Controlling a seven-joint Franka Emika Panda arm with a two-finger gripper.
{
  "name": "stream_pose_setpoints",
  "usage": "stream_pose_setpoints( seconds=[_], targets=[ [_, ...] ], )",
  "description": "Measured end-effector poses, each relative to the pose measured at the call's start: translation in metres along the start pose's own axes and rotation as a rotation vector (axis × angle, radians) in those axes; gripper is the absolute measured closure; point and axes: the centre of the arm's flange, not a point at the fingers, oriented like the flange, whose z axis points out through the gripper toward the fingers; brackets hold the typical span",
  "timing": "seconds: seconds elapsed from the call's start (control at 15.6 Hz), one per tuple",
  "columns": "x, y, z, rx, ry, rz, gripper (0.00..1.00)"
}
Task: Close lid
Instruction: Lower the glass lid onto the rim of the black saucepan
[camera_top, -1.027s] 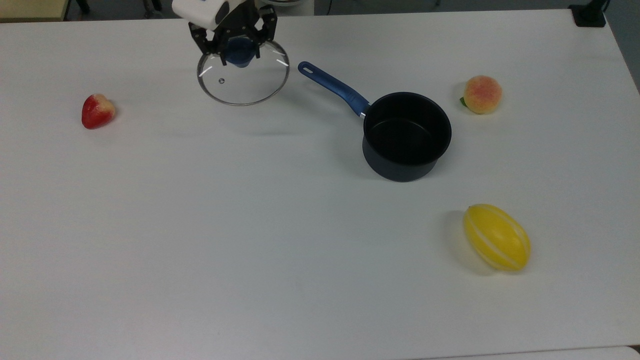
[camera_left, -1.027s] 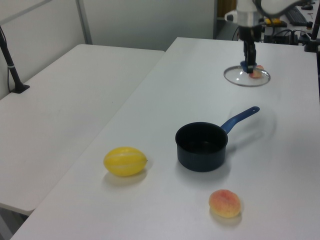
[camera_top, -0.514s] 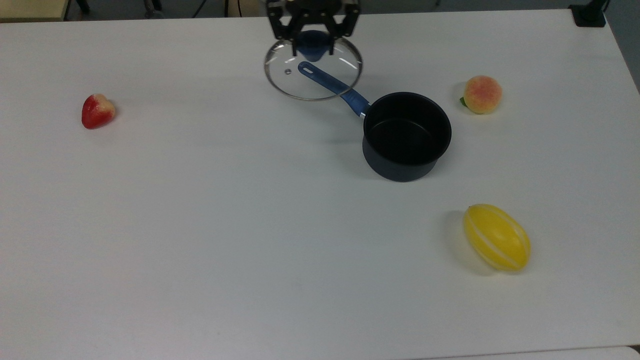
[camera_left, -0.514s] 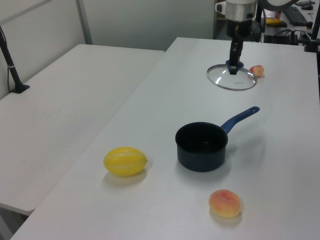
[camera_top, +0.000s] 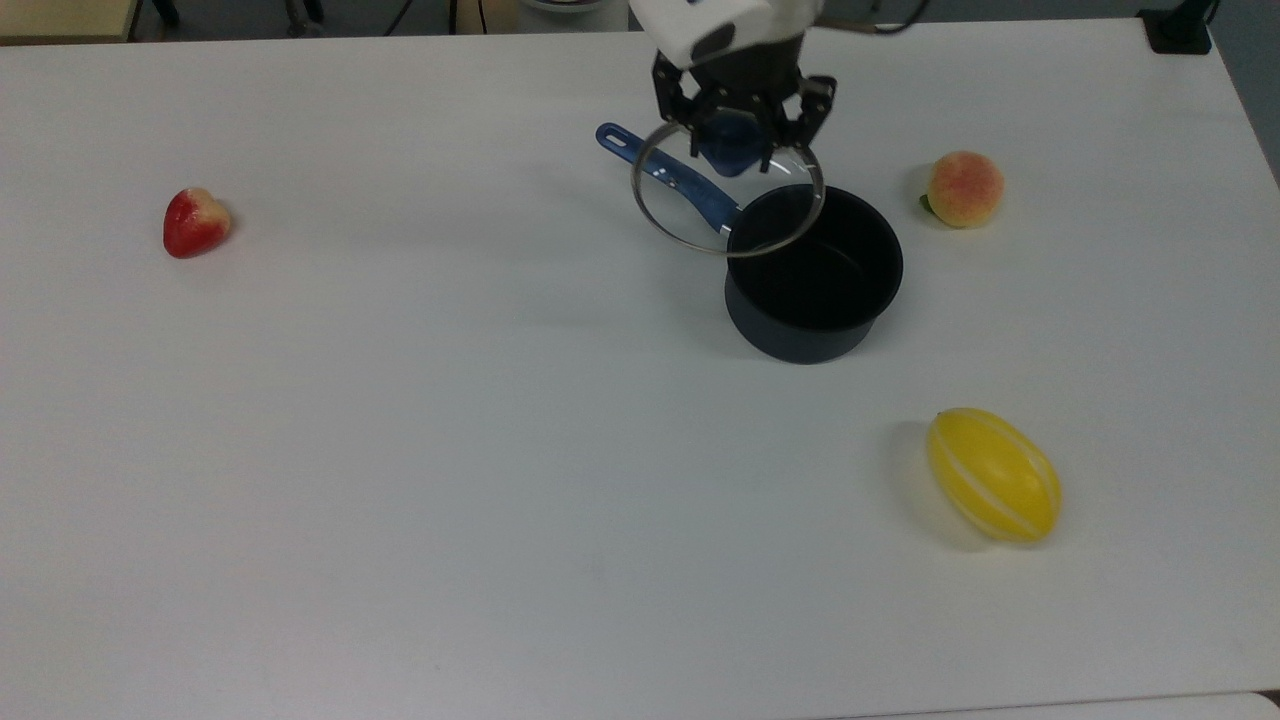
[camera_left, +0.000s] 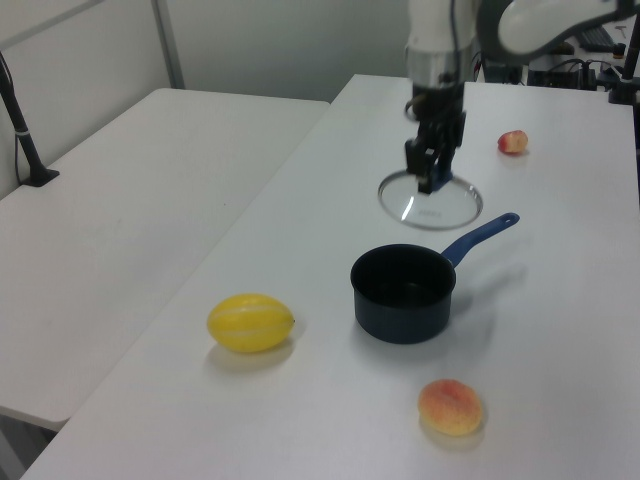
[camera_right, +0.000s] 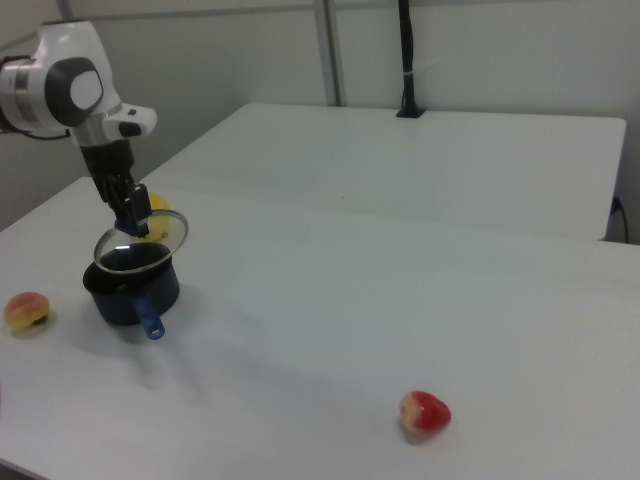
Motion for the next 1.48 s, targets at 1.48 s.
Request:
stream_pose_setpoints(
  seconds=[1.48],
  targets=[
    [-0.001,-0.091,0.081,0.018,-0.046,0.08,0.4]
  ],
)
